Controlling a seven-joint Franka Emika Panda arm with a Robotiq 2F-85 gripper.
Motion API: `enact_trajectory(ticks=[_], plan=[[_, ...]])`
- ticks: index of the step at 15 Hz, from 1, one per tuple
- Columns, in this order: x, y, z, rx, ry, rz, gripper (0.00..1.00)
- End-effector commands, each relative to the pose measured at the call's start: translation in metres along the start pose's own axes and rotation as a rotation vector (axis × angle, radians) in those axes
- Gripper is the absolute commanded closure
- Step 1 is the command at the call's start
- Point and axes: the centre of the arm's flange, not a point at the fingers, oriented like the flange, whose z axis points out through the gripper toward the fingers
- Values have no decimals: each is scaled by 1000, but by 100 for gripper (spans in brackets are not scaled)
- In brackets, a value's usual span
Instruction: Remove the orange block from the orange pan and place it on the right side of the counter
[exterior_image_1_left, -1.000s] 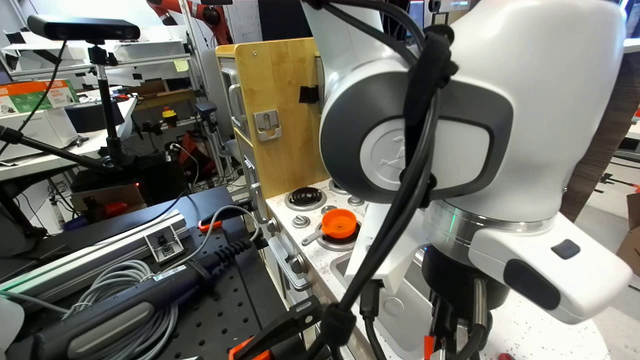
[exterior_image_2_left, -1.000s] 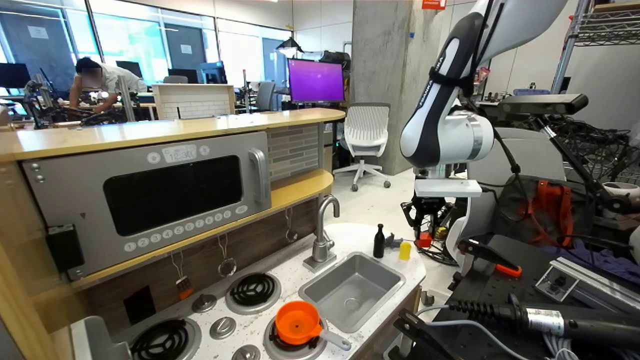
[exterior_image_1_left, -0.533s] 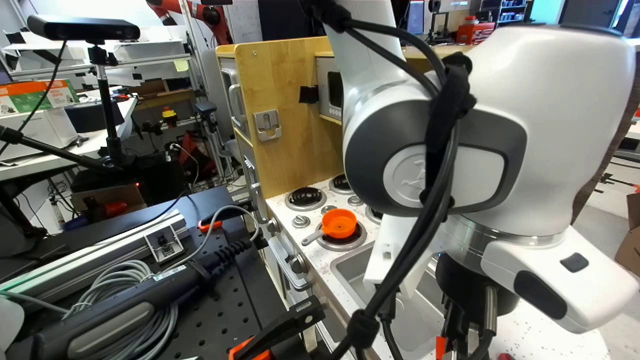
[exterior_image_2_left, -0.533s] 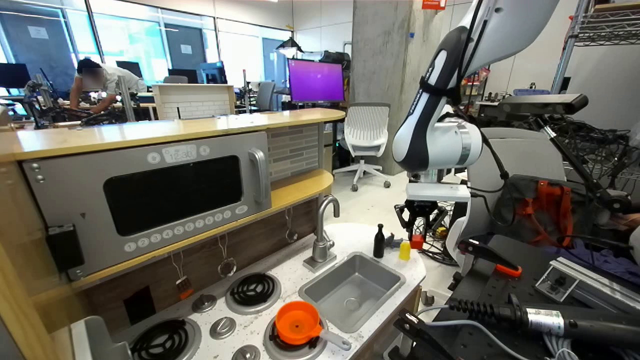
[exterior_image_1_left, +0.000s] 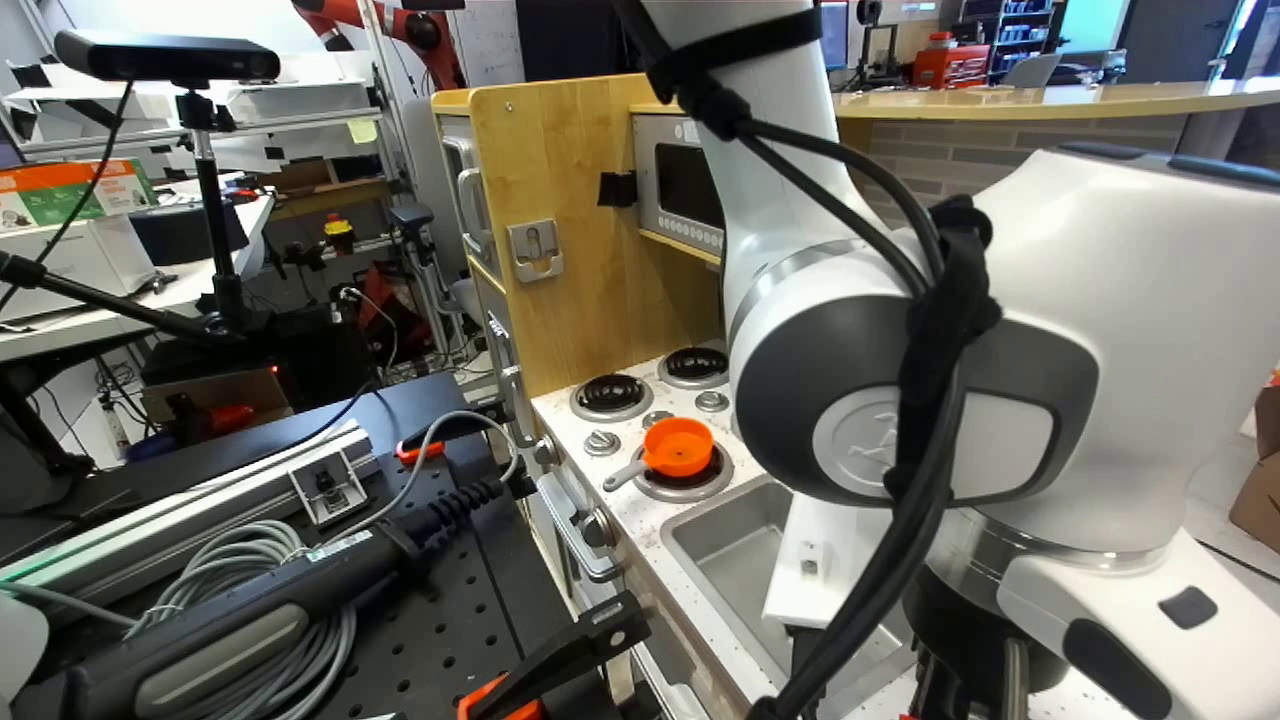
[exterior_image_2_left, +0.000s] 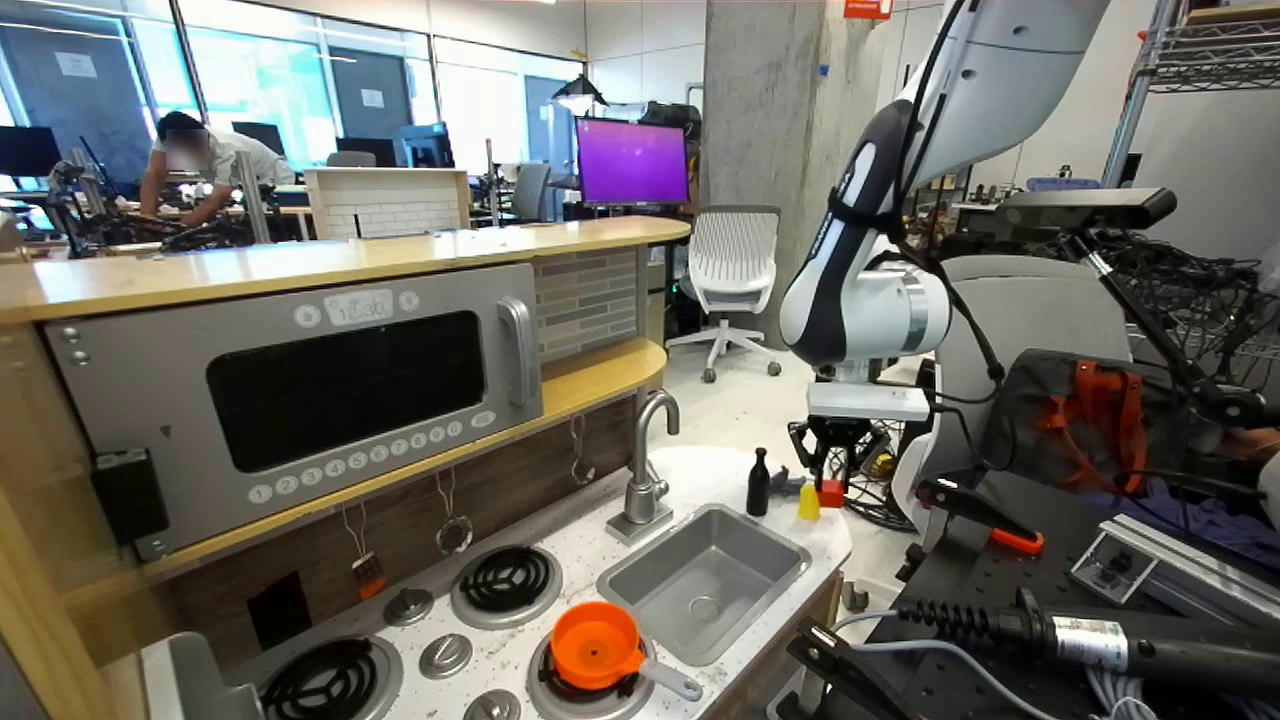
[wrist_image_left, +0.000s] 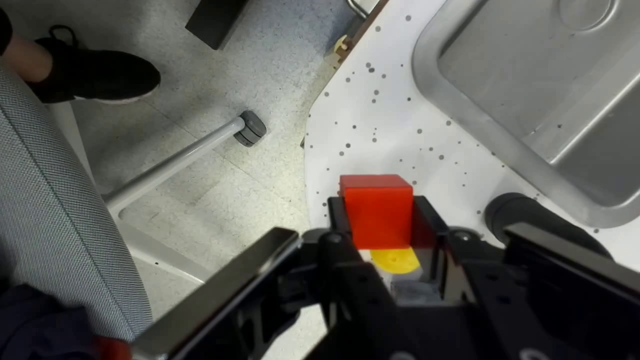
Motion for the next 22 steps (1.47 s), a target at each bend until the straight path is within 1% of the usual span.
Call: enact_trajectory(ticks=[1,9,13,16,22], plan=[[9,-1,8,25,27,47,91],[-11,-11,18,78,-33,101,91],[-15,-7,30,68,-36,135,91],[-15,-3,38,63,-55,162,91],[-16,1,47,47,-66,199,91]])
